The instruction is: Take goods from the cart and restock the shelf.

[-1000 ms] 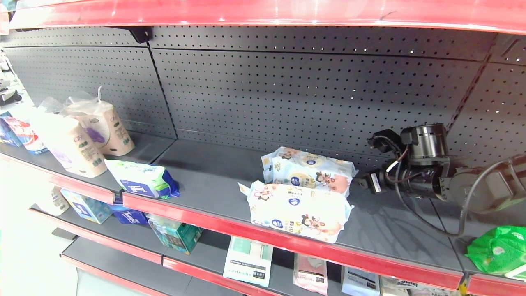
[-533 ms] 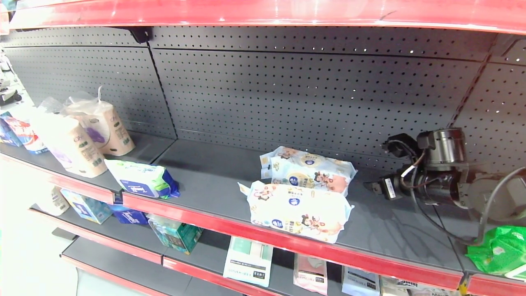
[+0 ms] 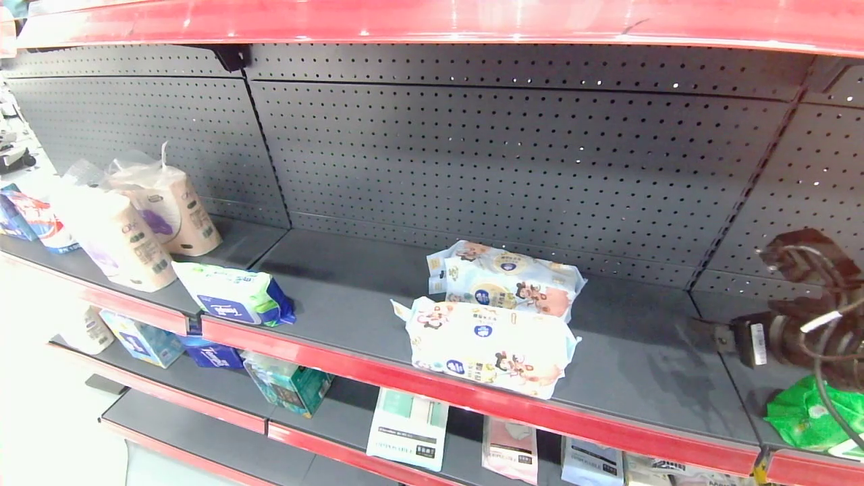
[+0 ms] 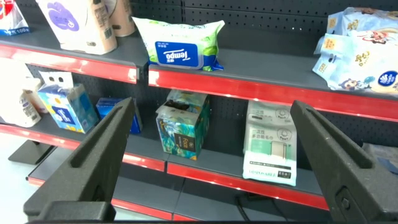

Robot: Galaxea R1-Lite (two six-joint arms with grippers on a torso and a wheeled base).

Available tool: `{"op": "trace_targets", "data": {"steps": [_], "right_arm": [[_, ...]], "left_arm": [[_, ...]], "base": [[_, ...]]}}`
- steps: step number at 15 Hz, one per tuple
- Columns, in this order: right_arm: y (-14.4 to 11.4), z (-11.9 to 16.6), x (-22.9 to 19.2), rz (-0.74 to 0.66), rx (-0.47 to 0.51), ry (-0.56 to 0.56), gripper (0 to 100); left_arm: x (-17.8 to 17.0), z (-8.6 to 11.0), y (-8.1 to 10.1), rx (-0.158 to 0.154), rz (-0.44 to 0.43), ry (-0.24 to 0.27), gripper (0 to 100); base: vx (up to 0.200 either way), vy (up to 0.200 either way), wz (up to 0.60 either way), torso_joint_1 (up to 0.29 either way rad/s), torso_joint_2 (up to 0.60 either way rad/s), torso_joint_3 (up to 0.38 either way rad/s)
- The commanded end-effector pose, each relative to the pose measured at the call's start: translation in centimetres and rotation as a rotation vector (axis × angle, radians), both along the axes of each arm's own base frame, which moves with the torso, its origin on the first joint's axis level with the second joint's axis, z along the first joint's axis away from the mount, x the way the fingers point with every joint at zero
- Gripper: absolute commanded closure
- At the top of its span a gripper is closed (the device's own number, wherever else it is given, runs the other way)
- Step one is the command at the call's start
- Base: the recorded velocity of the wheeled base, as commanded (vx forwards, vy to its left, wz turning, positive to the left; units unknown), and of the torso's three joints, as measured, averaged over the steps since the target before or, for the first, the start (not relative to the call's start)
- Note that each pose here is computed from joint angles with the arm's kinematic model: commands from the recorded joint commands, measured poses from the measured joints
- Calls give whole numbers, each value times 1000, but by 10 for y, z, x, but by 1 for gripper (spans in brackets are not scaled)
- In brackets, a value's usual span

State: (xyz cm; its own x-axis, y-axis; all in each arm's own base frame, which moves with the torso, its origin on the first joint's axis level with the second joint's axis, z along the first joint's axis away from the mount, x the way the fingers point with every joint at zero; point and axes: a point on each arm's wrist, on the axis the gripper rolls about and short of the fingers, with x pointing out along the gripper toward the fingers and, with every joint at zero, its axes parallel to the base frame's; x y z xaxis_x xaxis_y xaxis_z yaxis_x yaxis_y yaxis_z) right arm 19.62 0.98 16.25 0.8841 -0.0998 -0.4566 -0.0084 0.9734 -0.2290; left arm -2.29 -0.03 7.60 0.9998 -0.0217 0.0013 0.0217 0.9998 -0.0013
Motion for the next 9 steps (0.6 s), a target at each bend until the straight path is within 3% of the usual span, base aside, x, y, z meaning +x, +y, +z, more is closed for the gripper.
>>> {"op": "trace_targets", "data": {"steps": [1, 3, 5, 7, 9], "right_arm": [[-8, 12, -100, 1, 23, -262, 0], [-11, 2, -156, 24, 39, -455, 0], [-11, -23, -199, 75, 63, -574, 0], [-11, -58, -226, 54, 62, -592, 0], [-11, -77, -219, 25, 103, -576, 0]], "left_arm": [[0, 0, 0, 0, 0, 0, 0], [0, 0, 0, 0, 0, 0, 0], [0, 0, 0, 0, 0, 0, 0], [0, 0, 0, 0, 0, 0, 0], [0, 0, 0, 0, 0, 0, 0]], "base": [[0, 0, 0, 0, 0, 0], [0, 0, 0, 0, 0, 0], [0, 0, 0, 0, 0, 0], [0, 0, 0, 0, 0, 0], [0, 0, 0, 0, 0, 0]]}}
